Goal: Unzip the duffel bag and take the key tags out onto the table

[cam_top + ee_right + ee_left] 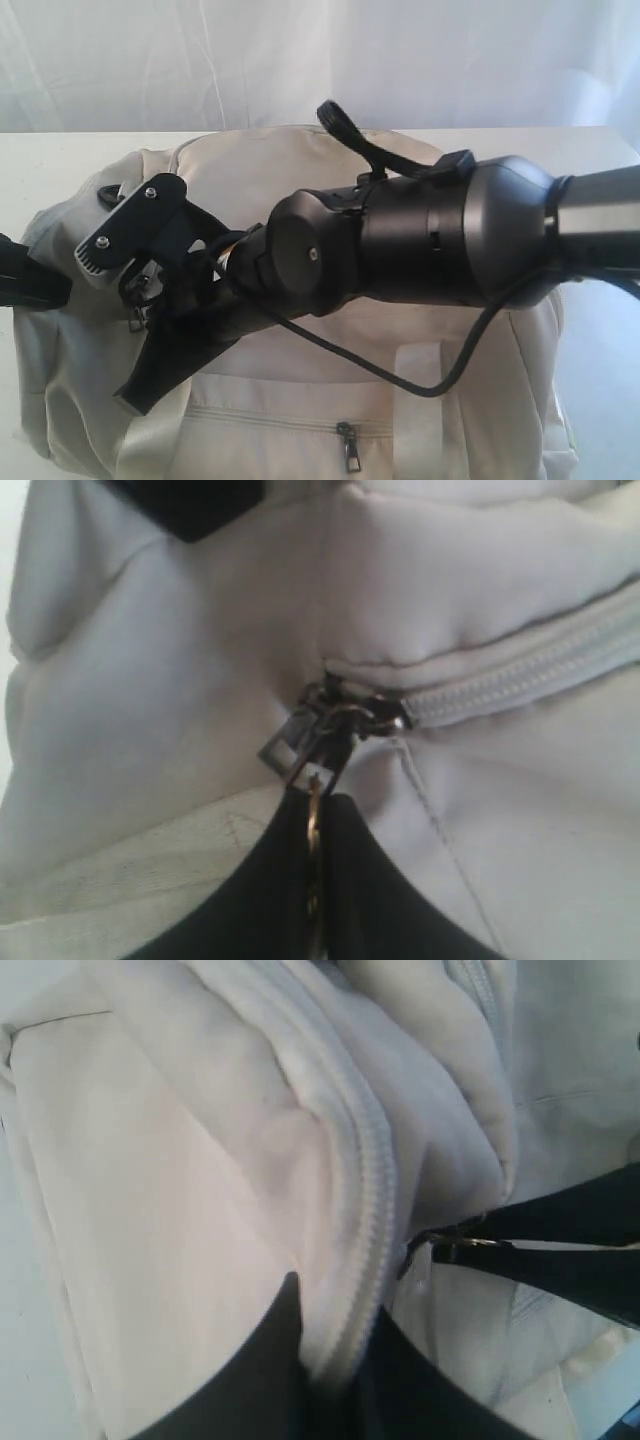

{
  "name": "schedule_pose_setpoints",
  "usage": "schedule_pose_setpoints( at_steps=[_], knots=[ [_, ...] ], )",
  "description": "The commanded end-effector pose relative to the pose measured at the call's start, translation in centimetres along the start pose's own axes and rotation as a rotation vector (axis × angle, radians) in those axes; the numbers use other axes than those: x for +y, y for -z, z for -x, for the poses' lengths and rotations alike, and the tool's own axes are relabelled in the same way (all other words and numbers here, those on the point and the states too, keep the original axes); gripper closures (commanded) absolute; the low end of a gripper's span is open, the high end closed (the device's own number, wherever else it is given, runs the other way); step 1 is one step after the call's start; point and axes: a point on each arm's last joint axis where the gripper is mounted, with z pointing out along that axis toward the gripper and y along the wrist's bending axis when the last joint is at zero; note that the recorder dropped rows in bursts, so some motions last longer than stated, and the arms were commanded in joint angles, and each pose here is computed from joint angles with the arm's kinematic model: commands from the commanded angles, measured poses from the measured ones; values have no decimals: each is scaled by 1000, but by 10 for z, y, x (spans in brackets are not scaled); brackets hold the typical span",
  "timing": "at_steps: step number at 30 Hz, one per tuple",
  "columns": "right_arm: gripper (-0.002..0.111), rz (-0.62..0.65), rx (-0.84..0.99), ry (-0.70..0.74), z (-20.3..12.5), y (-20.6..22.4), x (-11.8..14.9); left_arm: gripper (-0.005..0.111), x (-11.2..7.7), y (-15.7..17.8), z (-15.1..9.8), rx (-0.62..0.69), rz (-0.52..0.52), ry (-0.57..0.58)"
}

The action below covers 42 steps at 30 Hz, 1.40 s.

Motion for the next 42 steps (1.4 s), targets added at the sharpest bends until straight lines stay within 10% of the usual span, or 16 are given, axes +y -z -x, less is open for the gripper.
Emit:
schedule_pose_setpoints(
  at_steps=[1,10,28,42],
  knots=[
    [108,-30,-23,2,-1,-9,-4,107,-5,3,0,-18,-38,13],
    [89,-31,-28,38,-1,-9,-3,107,-5,3,0,-19,-37,13],
    [84,-29,-58,81,4,-10,6,107,-5,3,0,-19,-37,13],
    [105,-28,-73,88,8,-5,7,107,-5,3,0,-19,-37,13]
  ],
)
